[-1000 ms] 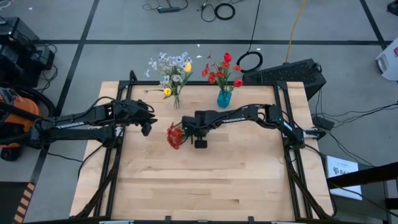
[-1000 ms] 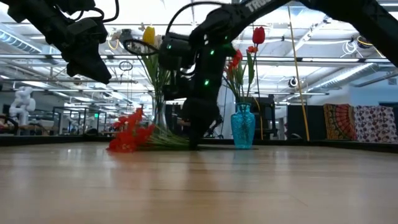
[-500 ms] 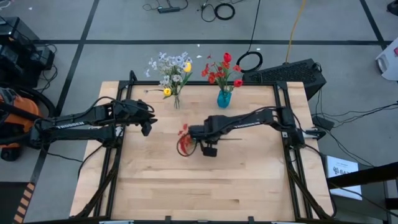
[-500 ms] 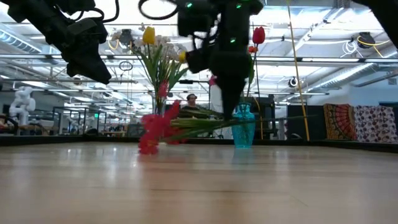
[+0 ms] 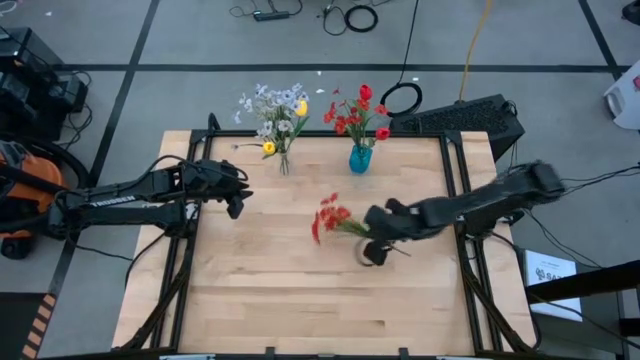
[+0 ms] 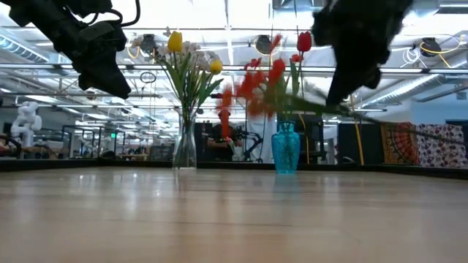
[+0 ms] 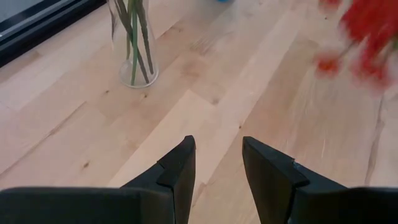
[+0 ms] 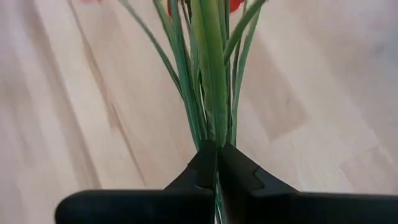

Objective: Sort flowers into vase by color
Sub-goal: Put the red flower into the blue vase

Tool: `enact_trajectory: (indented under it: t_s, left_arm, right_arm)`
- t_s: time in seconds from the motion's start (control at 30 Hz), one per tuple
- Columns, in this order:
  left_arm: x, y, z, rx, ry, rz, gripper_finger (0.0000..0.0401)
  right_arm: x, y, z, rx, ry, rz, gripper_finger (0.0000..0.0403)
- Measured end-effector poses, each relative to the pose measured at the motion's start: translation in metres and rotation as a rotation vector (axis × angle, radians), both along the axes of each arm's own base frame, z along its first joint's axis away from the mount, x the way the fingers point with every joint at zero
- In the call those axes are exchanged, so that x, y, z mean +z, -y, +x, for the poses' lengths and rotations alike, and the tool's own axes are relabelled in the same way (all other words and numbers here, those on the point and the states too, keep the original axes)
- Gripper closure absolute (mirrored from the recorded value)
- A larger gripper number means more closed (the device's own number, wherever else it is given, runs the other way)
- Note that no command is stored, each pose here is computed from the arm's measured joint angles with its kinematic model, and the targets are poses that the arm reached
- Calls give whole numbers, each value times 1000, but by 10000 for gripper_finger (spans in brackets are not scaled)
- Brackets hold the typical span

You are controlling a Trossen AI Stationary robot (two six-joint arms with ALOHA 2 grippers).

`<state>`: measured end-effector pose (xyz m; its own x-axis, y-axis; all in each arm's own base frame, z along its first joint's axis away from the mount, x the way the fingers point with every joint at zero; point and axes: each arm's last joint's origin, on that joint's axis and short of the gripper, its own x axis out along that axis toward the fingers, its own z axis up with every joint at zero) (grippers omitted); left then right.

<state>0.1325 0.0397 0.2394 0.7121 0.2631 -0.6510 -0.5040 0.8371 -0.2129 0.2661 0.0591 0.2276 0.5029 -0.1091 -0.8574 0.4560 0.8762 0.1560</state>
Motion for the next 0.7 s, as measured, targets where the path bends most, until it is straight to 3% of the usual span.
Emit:
enact_trajectory:
  t_s: [0.13, 0.3, 0.5, 0.7]
  left_arm:
    - [1, 0, 1, 0, 12, 3, 263]
    - [2, 0, 2, 0, 29, 8, 263]
    - [4, -1, 3, 0, 46, 13, 263]
    - [4, -1, 3, -3, 44, 17, 263]
  right_arm:
    - [16, 1, -34, -97, 262, -63, 402]
    - [35, 14, -62, -230, 577, -217, 402]
    - [52, 37, -64, -322, 869, -385, 402]
    - [59, 61, -49, -336, 988, -511, 402]
